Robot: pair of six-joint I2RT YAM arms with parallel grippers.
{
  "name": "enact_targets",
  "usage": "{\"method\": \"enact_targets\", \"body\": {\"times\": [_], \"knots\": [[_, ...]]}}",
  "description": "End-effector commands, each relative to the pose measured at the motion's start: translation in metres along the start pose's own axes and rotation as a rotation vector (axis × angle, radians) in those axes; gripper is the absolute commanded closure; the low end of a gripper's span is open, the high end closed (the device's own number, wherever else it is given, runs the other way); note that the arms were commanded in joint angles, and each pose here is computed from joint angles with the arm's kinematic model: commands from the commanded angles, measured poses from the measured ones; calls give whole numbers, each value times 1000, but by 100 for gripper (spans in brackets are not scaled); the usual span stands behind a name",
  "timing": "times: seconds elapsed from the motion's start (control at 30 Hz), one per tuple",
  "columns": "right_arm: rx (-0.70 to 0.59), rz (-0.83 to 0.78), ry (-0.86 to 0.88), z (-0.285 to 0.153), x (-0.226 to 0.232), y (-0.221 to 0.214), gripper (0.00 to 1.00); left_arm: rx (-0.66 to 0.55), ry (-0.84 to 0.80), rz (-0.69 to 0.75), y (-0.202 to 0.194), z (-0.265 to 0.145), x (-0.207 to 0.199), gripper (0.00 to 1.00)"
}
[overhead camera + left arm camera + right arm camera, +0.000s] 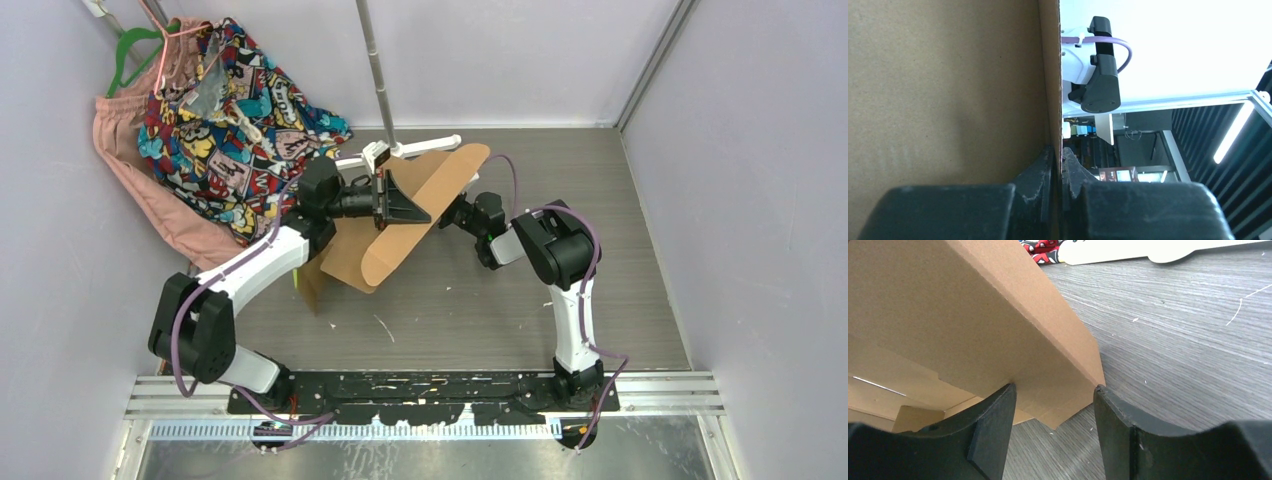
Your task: Fold the paper box
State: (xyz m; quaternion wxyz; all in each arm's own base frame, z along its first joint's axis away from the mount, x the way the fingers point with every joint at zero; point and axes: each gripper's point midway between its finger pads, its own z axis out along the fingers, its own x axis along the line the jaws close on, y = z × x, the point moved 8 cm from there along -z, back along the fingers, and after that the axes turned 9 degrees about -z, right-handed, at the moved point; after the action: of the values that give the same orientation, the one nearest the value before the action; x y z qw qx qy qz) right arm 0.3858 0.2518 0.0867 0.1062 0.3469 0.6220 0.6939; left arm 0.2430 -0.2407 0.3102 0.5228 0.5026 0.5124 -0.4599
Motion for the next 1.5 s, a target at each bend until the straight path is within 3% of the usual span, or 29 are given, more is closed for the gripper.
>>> {"method": "enact_targets", "body": {"times": [0.0,0.57,1.47], "knots": [[-168,-111,66,13,16,42,37,80,-127,51,-9,-6,-17,92],[-149,-171,87,33,17,40,34,144,-284,-101,-3,-6,12,91],[-132,-193,95,77,12,51,33,159,-272,-152,-7,-12,13,89]]}}
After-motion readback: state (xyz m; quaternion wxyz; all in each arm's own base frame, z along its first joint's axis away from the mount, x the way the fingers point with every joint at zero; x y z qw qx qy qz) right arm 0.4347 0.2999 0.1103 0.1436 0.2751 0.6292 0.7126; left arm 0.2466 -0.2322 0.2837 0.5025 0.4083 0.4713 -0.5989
